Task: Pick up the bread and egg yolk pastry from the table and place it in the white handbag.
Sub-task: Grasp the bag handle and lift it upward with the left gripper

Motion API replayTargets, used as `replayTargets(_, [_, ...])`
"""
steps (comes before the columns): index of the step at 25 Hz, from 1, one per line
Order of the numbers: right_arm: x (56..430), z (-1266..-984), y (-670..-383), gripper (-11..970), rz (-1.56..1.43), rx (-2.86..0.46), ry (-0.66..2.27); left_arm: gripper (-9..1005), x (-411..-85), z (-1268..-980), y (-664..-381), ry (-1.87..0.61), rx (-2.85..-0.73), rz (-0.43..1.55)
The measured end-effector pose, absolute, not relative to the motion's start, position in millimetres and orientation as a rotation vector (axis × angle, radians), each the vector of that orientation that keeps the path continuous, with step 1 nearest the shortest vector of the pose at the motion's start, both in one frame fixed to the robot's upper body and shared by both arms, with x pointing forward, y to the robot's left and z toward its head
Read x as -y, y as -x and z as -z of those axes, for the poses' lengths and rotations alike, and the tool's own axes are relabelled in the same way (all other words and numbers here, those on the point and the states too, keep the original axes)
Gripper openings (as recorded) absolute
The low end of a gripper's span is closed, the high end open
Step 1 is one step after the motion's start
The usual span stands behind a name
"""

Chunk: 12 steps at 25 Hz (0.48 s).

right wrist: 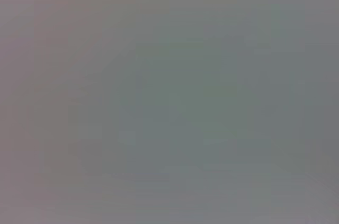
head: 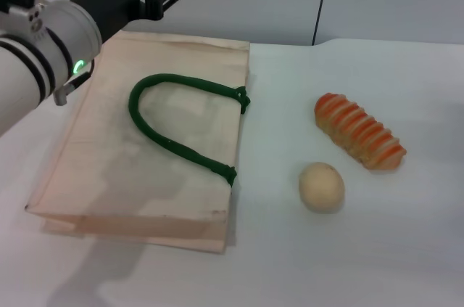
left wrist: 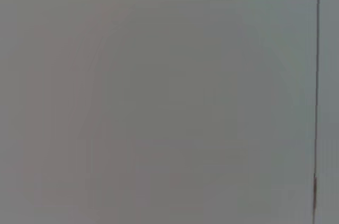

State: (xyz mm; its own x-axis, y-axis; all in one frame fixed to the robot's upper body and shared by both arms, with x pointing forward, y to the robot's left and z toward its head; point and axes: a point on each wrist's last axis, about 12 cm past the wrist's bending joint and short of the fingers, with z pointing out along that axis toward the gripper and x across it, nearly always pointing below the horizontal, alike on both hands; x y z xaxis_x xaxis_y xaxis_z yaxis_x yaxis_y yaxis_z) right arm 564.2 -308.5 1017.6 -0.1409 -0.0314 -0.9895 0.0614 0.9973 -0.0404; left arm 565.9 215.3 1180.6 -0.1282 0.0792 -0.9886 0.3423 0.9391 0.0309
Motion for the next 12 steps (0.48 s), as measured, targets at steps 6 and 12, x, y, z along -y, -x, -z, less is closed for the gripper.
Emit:
replayTargets(6, [309, -1018, -565, 637, 0.081, -1.709, -0.022, 673, -224, -1178, -566, -0.282, -1.611, 0.385])
replayTargets(12, [308, -1019, -566, 637, 0.078, -1.706, -0.018, 674, -236, -1171, -576, -0.32, -1.552, 0.562])
